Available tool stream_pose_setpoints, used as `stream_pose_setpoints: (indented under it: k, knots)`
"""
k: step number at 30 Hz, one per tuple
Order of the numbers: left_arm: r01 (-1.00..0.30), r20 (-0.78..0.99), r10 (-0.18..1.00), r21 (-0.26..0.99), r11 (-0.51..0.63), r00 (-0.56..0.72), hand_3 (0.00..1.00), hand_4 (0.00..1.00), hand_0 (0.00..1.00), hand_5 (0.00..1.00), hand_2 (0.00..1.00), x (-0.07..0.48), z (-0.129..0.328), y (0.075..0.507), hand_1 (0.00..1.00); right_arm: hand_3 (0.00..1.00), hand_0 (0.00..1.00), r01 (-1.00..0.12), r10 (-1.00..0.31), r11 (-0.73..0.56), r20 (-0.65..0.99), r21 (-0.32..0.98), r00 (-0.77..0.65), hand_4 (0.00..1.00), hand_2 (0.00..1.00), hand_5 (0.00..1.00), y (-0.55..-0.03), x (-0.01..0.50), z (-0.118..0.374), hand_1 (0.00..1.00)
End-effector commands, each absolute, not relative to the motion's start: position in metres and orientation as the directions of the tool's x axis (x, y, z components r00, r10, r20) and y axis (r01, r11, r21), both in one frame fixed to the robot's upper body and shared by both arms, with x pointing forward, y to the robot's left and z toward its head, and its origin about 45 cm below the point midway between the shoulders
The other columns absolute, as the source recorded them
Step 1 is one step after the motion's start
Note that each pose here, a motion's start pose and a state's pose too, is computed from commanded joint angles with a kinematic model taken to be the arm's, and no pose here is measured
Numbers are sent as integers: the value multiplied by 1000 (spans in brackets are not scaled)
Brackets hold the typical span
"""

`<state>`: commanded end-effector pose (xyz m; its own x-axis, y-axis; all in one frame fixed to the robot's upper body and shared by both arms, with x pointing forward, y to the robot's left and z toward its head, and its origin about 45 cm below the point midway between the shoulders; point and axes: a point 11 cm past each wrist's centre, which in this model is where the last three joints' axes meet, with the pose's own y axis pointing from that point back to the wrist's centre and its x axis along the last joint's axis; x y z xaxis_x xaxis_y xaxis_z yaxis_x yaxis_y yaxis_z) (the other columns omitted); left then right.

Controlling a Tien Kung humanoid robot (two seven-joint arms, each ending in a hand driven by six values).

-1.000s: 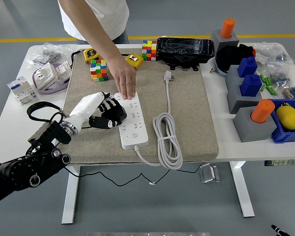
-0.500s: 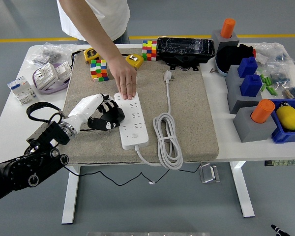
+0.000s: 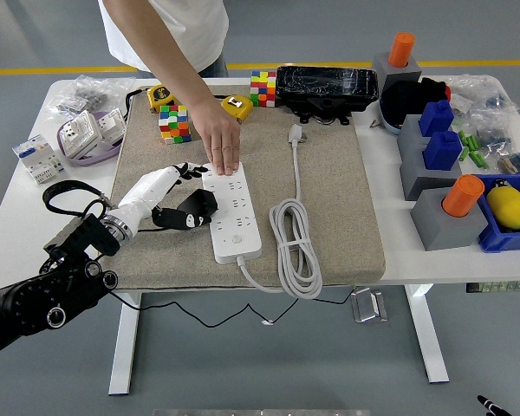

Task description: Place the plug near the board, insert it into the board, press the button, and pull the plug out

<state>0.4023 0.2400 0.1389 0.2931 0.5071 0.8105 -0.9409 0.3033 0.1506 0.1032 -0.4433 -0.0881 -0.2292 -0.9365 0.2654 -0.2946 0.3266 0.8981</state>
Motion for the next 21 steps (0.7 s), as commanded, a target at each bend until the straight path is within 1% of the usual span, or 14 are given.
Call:
stream_pose_setpoints:
  k: [1, 5, 6, 7, 10, 12, 13, 18, 19, 21]
  knots:
    - [-942, 809, 512, 146, 303, 290, 881, 998, 702, 359, 827, 402, 140, 240, 784, 552, 603, -295, -937, 326, 265, 898, -229, 948, 646, 490, -443, 103, -88, 642]
    - [-954, 779, 577, 87, 288, 245, 881, 998, 702, 359, 827, 398, 151, 241, 784, 552, 603, -294, -937, 327, 266, 898, -227, 948, 646, 490, -443, 103, -88, 642]
    - [-959, 762, 609, 59, 277, 222, 881, 998, 702, 359, 827, 396, 155, 242, 784, 552, 603, -295, -937, 327, 267, 898, -226, 948, 646, 490, -444, 103, -88, 642]
    - [-963, 743, 638, 31, 266, 201, 805, 998, 682, 501, 759, 394, 160, 242, 720, 552, 604, -295, -936, 328, 268, 898, -227, 947, 646, 490, -444, 103, -88, 641]
    - [-974, 697, 702, -18, 226, 149, 805, 998, 682, 501, 759, 386, 167, 243, 720, 552, 604, -294, -936, 329, 268, 897, -228, 947, 646, 490, -444, 102, -88, 641]
    - [-979, 673, 728, -23, 200, 133, 805, 998, 682, 501, 759, 379, 168, 244, 720, 552, 604, -294, -936, 329, 269, 897, -228, 947, 646, 490, -444, 102, -88, 641]
    - [-982, 665, 737, -22, 187, 125, 810, 977, 722, 574, 789, 376, 168, 244, 784, 552, 604, -294, -936, 329, 269, 897, -226, 948, 645, 490, -444, 102, -88, 642]
    - [-990, 659, 743, 19, 141, 118, 810, 977, 722, 574, 789, 357, 157, 244, 784, 552, 604, -298, -938, 327, 269, 897, -219, 948, 645, 490, -444, 104, -88, 642]
    - [-990, 665, 737, 27, 136, 119, 815, 962, 756, 622, 803, 353, 154, 244, 807, 552, 604, -298, -938, 327, 269, 897, -218, 948, 645, 491, -443, 104, -88, 641]
    - [-990, 680, 722, 46, 132, 128, 815, 962, 756, 622, 803, 346, 148, 244, 807, 552, 604, -298, -939, 326, 269, 897, -217, 948, 645, 491, -443, 103, -88, 641]
